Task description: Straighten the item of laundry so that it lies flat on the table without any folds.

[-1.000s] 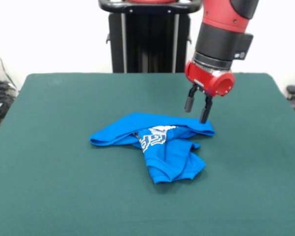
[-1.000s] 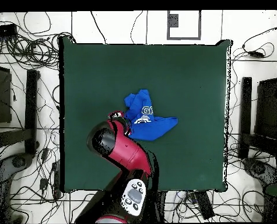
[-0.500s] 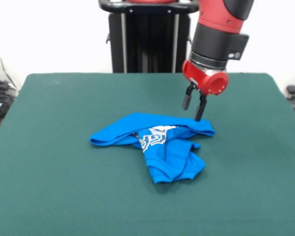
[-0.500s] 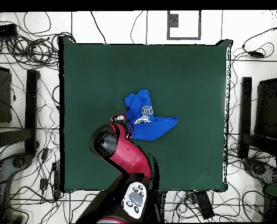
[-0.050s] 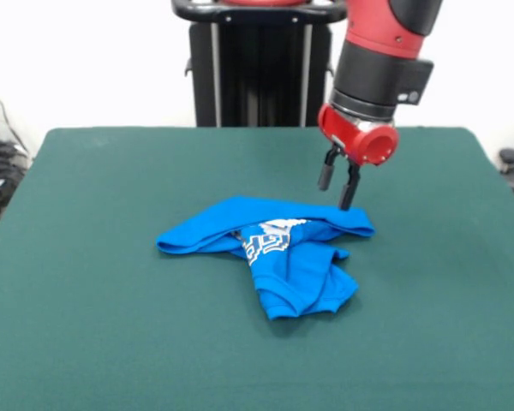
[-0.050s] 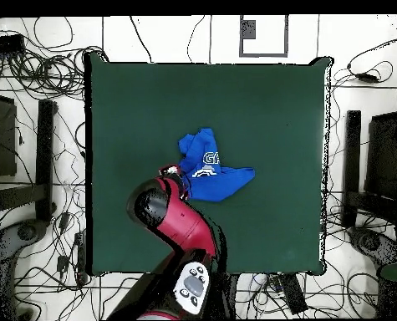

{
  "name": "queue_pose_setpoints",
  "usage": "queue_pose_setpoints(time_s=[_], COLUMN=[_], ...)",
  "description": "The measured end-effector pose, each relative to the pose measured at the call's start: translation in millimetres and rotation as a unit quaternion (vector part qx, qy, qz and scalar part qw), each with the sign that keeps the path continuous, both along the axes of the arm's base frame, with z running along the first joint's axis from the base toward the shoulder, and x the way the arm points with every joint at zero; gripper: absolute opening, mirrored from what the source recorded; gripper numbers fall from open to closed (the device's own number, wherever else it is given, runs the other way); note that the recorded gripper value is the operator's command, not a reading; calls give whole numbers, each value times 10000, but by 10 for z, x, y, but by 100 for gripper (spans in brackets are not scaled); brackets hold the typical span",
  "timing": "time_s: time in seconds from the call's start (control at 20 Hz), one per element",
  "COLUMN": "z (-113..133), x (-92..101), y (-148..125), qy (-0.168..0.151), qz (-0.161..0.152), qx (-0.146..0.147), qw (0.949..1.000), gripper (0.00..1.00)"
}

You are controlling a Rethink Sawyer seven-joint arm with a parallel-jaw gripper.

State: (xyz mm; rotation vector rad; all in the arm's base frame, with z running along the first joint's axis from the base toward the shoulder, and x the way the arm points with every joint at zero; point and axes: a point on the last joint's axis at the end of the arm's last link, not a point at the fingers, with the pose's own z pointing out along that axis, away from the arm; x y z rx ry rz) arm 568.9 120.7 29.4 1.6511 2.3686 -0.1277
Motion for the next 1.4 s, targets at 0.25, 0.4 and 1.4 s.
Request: queue_pose_setpoints(time_s=[0.25, 0.4, 1.4], z=[-2, -6, -90], x=[36, 58, 159], y=[-27, -51, -221], qy=[-127, -218, -551], qz=[3, 10, -67], qx=[-86, -159, -389], qw=[9999, 9996, 9977], gripper=[100, 100, 100])
